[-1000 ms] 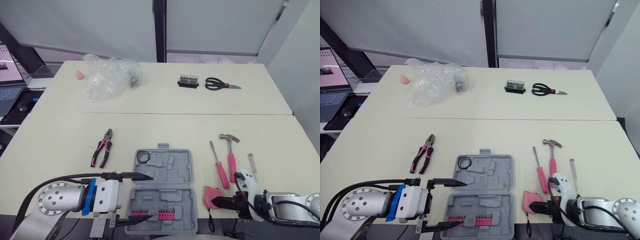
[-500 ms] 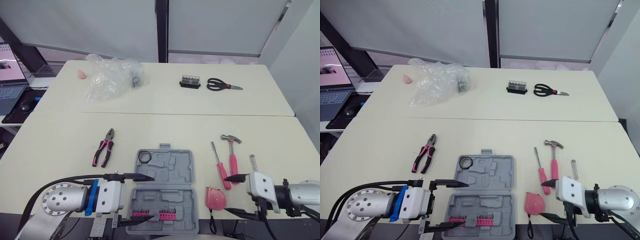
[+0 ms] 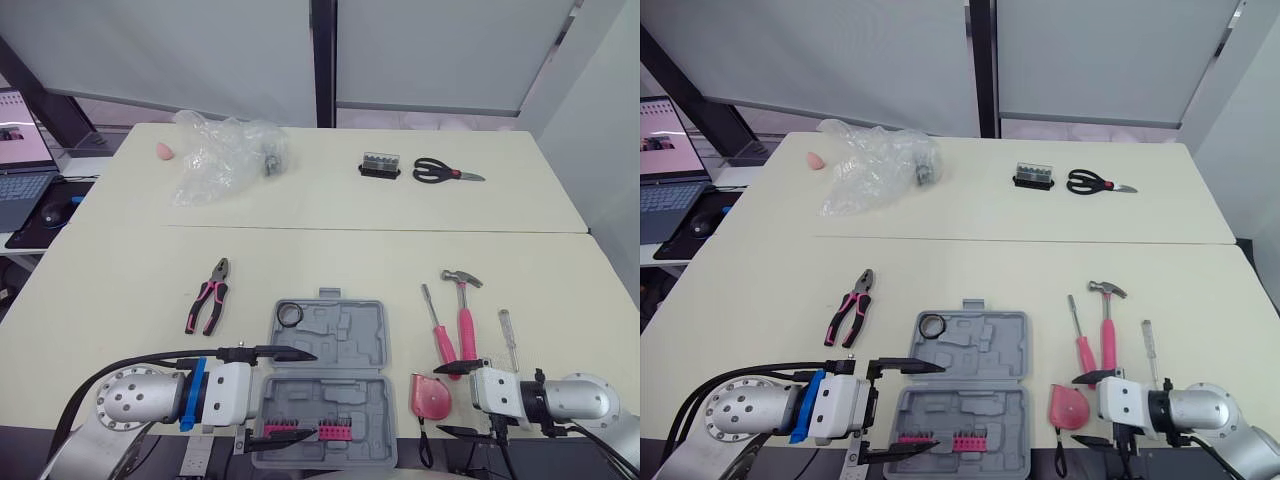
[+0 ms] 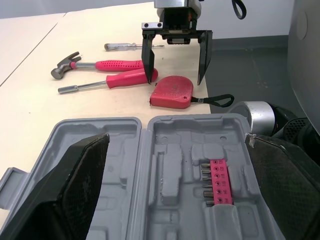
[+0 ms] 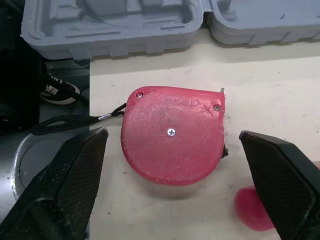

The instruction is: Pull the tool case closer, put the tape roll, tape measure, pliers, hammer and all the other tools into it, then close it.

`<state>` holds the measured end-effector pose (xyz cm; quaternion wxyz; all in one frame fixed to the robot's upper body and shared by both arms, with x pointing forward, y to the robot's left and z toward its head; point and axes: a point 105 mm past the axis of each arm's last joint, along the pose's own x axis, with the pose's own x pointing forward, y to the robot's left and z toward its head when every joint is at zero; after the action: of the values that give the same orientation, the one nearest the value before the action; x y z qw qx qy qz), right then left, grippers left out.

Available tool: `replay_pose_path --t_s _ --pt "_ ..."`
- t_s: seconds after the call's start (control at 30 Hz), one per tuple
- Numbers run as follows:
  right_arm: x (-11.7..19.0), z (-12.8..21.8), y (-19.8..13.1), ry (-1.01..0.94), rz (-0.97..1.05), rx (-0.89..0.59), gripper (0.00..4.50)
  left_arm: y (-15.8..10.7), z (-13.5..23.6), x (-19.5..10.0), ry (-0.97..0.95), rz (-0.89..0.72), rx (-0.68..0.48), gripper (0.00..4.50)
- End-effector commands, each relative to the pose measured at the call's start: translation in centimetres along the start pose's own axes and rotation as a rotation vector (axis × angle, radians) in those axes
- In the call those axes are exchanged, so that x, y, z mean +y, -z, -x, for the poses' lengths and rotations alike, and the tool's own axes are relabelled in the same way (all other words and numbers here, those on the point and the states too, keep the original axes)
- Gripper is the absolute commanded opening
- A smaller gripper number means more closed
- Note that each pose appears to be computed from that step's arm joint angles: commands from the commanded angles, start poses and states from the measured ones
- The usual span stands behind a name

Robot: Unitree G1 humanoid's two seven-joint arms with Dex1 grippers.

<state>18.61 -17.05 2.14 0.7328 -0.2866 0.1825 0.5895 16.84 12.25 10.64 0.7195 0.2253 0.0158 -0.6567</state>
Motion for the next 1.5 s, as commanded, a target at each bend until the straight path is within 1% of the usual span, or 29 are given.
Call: replay_pose_path --t_s 0.03,0.43,0.53,0.6,0.63,0.77,0.93,1.13,1.33,1.5 --pt "-0.1 -0.3 0.0 0.005 0.001 0.004 4.49 -0.8 -0.4 -0.2 0.019 -0.029 -0.02 4.5" --pt "0.3 -1.3 -0.3 0.017 0.003 0.008 4.49 -0.9 -0.5 0.1 0.02 -0.029 -0.018 4.5" --pt "0.2 -1.4 -0.4 0.025 0.006 0.005 3.94 -0.8 -0.5 0.2 0.018 -0.03 -0.017 4.5" --pt "0.1 -1.3 -0.4 0.031 0.01 0.006 3.27 -0.8 -0.5 0.3 0.017 -0.031 -0.016 4.5" --pt "0.0 -1.2 -0.5 0.032 0.013 0.007 3.13 -0.8 -0.5 0.3 0.016 -0.031 -0.015 4.5" --pt "-0.4 -0.5 -0.7 0.041 0.034 0.011 3.13 -0.6 -0.2 0.6 0.001 -0.028 -0.007 4.5" --pt "-2.3 1.4 -3.6 0.047 0.123 0.022 3.13 0.0 1.2 1.2 -0.058 -0.009 0.039 4.5" --pt "-4.2 1.8 -8.5 -0.066 0.198 0.088 3.13 0.7 3.1 2.6 -0.184 0.086 0.088 4.5" --pt "-6.9 -0.3 -12.3 -0.141 0.237 0.14 3.13 1.2 4.6 4.2 -0.247 0.13 0.153 4.5" --pt "-8.1 -2.7 -14.1 -0.19 0.253 0.186 3.13 1.1 4.8 5.3 -0.28 0.126 0.172 4.5"
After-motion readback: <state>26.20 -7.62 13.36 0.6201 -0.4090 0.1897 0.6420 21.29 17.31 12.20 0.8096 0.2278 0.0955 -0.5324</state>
